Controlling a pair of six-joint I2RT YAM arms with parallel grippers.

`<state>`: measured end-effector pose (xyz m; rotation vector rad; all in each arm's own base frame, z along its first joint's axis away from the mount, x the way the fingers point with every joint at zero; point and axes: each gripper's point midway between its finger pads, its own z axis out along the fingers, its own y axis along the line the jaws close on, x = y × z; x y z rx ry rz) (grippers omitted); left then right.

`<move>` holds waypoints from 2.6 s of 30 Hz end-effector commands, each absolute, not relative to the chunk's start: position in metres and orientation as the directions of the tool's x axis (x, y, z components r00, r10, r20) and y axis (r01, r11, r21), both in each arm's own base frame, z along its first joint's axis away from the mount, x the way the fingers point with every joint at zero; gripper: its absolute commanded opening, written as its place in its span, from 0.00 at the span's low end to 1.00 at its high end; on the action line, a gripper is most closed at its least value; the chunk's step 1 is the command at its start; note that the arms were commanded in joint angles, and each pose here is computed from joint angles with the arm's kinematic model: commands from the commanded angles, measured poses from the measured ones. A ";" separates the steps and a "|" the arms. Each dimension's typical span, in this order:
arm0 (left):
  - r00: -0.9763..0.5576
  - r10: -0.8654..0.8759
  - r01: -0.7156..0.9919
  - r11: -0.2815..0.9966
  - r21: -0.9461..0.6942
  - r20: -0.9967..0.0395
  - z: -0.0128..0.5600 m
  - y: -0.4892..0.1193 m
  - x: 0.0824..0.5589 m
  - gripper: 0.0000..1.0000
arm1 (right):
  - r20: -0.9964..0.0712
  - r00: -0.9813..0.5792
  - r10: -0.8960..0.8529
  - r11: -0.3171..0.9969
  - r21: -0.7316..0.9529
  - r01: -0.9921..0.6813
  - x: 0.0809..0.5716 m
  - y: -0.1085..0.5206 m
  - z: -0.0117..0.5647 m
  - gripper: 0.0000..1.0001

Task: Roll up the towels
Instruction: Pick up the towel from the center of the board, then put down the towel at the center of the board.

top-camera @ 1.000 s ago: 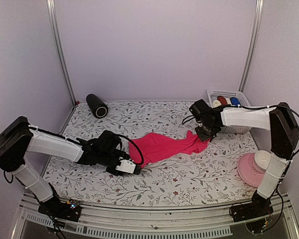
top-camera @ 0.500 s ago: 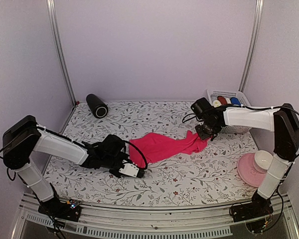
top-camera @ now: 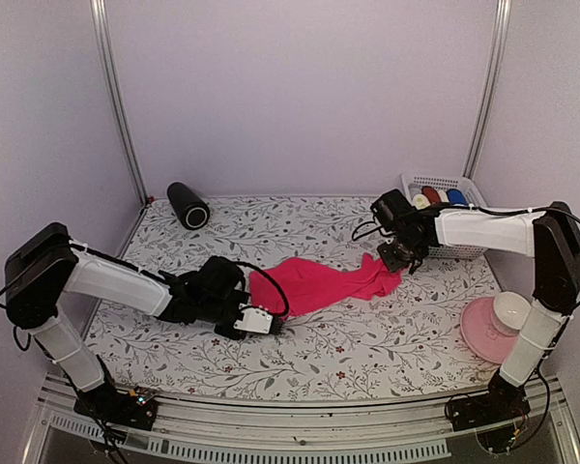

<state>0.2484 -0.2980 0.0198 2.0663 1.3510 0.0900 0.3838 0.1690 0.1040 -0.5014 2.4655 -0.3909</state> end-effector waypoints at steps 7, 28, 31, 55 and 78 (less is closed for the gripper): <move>0.118 0.756 0.769 0.341 0.541 -0.644 0.172 -0.227 0.314 0.00 | -0.469 -0.565 -0.679 0.727 -0.319 -0.608 0.336 0.248 0.101 0.04; -0.053 0.679 0.665 0.570 0.482 -0.732 0.172 -0.154 0.290 0.00 | -0.485 -0.695 -0.530 0.845 -0.371 -0.385 0.353 0.247 0.067 0.71; -0.062 0.680 0.641 0.588 0.493 -0.731 0.173 -0.149 0.293 0.00 | -0.536 -0.697 -0.476 0.872 -0.391 -0.295 0.359 0.236 0.083 0.81; -0.062 0.672 0.593 0.620 0.514 -0.738 0.180 -0.140 0.295 0.00 | -0.661 -0.710 -0.244 0.960 -0.060 -0.275 0.366 0.227 0.087 0.29; -0.028 0.620 0.492 0.692 0.529 -0.784 0.286 -0.121 0.322 0.00 | -0.627 -0.449 -0.637 0.759 -0.410 -0.505 0.336 0.240 0.216 0.02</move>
